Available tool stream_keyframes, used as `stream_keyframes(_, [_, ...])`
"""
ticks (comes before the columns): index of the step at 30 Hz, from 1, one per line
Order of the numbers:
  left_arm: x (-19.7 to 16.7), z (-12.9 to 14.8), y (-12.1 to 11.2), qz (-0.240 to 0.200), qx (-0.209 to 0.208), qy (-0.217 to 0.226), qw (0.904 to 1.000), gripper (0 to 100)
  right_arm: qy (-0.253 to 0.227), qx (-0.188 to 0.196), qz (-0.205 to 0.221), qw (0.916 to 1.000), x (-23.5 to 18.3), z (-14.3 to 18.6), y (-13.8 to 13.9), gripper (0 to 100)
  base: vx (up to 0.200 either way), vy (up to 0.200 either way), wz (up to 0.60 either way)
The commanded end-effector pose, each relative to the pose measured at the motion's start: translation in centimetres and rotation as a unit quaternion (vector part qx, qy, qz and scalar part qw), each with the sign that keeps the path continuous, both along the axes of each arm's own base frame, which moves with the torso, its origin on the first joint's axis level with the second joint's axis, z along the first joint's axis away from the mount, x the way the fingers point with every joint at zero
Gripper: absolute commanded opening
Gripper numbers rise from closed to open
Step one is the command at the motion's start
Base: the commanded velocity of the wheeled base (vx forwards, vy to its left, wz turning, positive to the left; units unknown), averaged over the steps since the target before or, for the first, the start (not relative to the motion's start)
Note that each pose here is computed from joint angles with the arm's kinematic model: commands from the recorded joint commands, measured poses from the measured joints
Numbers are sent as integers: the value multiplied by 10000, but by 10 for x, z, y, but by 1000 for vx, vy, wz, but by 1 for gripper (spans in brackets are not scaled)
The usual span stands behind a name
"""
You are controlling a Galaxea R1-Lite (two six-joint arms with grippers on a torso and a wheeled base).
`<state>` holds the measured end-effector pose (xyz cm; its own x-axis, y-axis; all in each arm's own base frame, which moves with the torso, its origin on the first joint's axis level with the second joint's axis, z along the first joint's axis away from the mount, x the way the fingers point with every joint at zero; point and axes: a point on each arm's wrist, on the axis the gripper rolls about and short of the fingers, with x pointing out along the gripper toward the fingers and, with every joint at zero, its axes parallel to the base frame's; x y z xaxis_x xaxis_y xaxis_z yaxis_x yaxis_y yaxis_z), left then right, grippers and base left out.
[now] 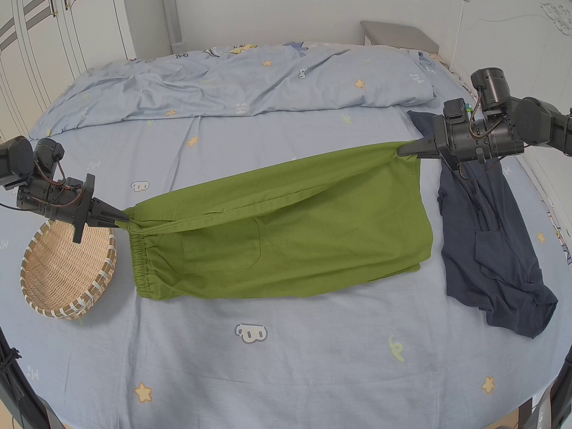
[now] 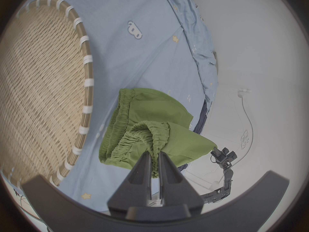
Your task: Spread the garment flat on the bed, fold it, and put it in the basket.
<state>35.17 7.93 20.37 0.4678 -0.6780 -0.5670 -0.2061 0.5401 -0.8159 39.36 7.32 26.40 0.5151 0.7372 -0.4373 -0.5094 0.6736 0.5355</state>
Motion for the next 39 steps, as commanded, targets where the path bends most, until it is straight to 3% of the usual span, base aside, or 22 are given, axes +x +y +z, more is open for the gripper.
stream_keyframes(1, [17, -9, 2, -22, -5, 15, 10000, 0, 113, -46, -92, 9999, 23, -18, -1, 0, 0, 0, 0])
stream_keyframes(37, [44, -27, 4, -87, -6, -9, 10000, 0, 489, -130, -27, 9987, 47, -63, 10, 0, 0, 0, 0])
stream_keyframes(38, [45, -27, 5, -84, 3, -15, 10000, 0, 496, -131, -20, 9987, 47, -64, 10, 100, 0, 0, 0])
stream_keyframes(39, [45, -27, 5, -87, -4, -17, 10000, 0, 504, -133, -12, 9986, 47, -64, 11, 100, 0, 0, 0])
